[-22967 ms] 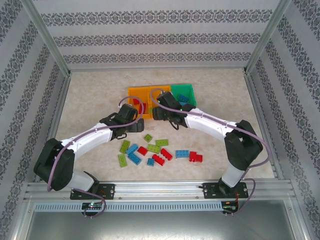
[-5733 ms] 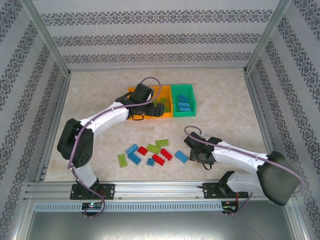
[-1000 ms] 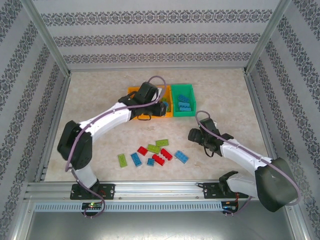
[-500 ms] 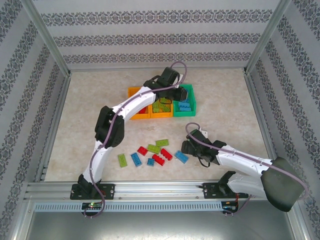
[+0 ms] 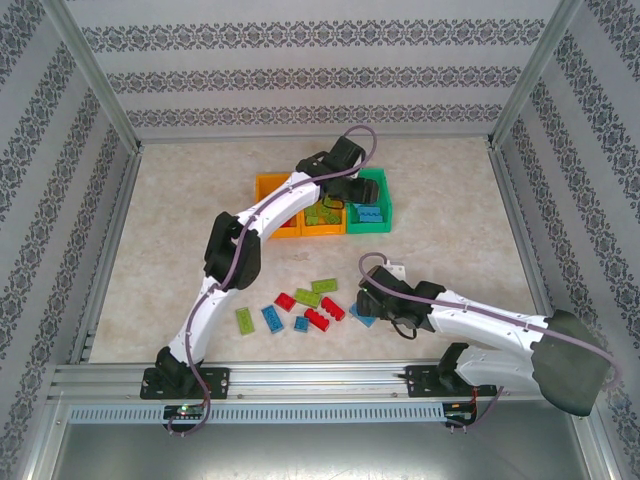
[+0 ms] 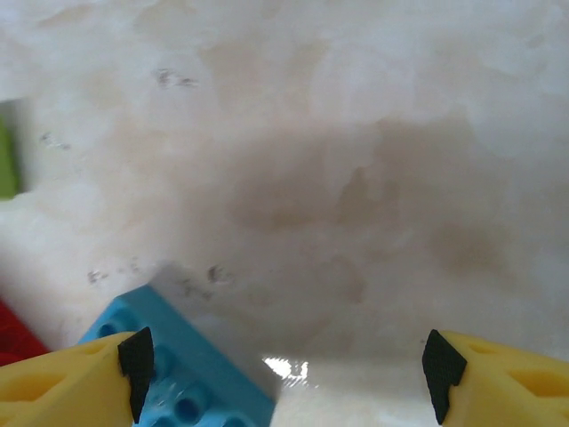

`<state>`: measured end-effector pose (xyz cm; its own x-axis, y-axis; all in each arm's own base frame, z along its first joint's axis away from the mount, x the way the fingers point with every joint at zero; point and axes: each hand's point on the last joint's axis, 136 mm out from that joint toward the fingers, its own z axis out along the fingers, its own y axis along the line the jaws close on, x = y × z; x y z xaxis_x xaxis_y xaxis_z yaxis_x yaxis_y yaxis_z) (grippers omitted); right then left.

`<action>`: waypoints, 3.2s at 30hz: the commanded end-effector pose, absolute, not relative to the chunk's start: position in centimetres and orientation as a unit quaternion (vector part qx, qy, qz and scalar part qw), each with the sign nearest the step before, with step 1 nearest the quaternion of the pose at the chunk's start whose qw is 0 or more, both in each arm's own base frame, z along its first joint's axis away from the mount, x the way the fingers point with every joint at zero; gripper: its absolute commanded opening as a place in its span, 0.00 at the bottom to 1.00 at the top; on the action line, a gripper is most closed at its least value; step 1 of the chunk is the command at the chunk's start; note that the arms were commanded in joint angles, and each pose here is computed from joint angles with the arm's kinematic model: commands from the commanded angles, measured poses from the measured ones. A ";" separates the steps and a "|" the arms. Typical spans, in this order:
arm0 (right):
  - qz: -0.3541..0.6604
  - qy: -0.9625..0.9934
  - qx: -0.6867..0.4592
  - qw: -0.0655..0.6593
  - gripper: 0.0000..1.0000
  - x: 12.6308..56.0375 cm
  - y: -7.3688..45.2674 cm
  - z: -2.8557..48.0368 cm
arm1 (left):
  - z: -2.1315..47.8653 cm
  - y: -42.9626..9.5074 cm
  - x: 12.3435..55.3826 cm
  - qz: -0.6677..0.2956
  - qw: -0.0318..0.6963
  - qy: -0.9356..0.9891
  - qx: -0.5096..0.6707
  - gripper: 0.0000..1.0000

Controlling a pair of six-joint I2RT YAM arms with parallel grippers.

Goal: Sort the legos into containers by color

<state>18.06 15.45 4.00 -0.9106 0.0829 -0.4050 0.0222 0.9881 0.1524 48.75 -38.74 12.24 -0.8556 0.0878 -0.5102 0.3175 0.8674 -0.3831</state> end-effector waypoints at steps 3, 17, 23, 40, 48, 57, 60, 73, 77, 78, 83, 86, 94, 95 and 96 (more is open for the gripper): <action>0.053 0.979 -0.029 0.194 0.82 16.9 16.3 4.5 | 17.2 -37.1 46.6 -0.231 0.280 0.925 0.109 0.83; 0.026 0.982 -0.112 0.153 0.80 15.6 18.2 3.8 | 19.4 -32.6 40.9 -0.235 0.304 0.916 0.117 1.00; -0.002 0.980 -0.120 0.157 0.79 16.8 18.5 2.9 | 20.5 -30.0 39.0 -0.239 0.354 0.899 0.097 1.00; -0.024 0.982 -0.115 0.145 0.35 17.8 18.0 1.8 | 19.5 -22.9 35.0 -0.158 0.375 0.911 0.063 0.99; 0.083 0.969 -0.042 0.228 0.30 23.9 18.1 6.2 | 18.2 -20.5 33.6 -0.121 0.373 0.918 0.057 0.99; 0.163 0.944 0.037 0.284 0.27 34.1 16.3 11.6 | 16.0 -18.7 31.8 -0.097 0.354 0.929 0.054 0.99; 0.170 0.942 0.039 0.288 0.25 37.2 16.4 12.5 | 15.5 -18.2 31.4 -0.090 0.351 0.931 0.054 0.99; 0.079 0.956 0.044 0.278 0.46 46.3 15.1 11.2 | 12.5 -16.7 29.2 -0.067 0.310 0.947 0.058 0.99; 0.069 0.957 0.046 0.279 0.60 46.4 14.8 11.1 | 10.9 -16.7 28.0 -0.073 0.284 0.954 0.072 1.00; 0.070 0.957 0.048 0.278 0.65 46.3 14.7 11.2 | 10.4 -16.8 27.6 -0.076 0.274 0.956 0.077 1.00; 0.086 0.950 0.035 0.297 0.71 44.7 15.5 13.0 | 8.8 -17.9 26.1 -0.106 0.244 0.958 0.109 1.00; 0.087 0.947 0.026 0.309 0.75 43.4 15.8 13.9 | 8.6 -18.9 25.6 -0.134 0.234 0.955 0.122 1.00; 0.094 0.943 0.033 0.317 0.78 39.7 14.9 13.8 | 9.4 -23.0 24.3 -0.191 0.230 0.934 0.197 1.00; 0.092 0.943 0.034 0.318 0.78 39.3 14.6 13.7 | 9.4 -23.6 23.9 -0.195 0.229 0.928 0.220 1.00; 0.088 0.943 0.035 0.318 0.78 38.9 14.3 13.6 | 9.4 -24.2 23.5 -0.194 0.232 0.919 0.252 1.00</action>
<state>39.48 15.23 13.55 -0.8094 0.1028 -0.5782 -0.0190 0.9795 0.2008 24.23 -21.64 8.68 -0.8409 0.2525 -0.4786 0.4013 0.8844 -0.2384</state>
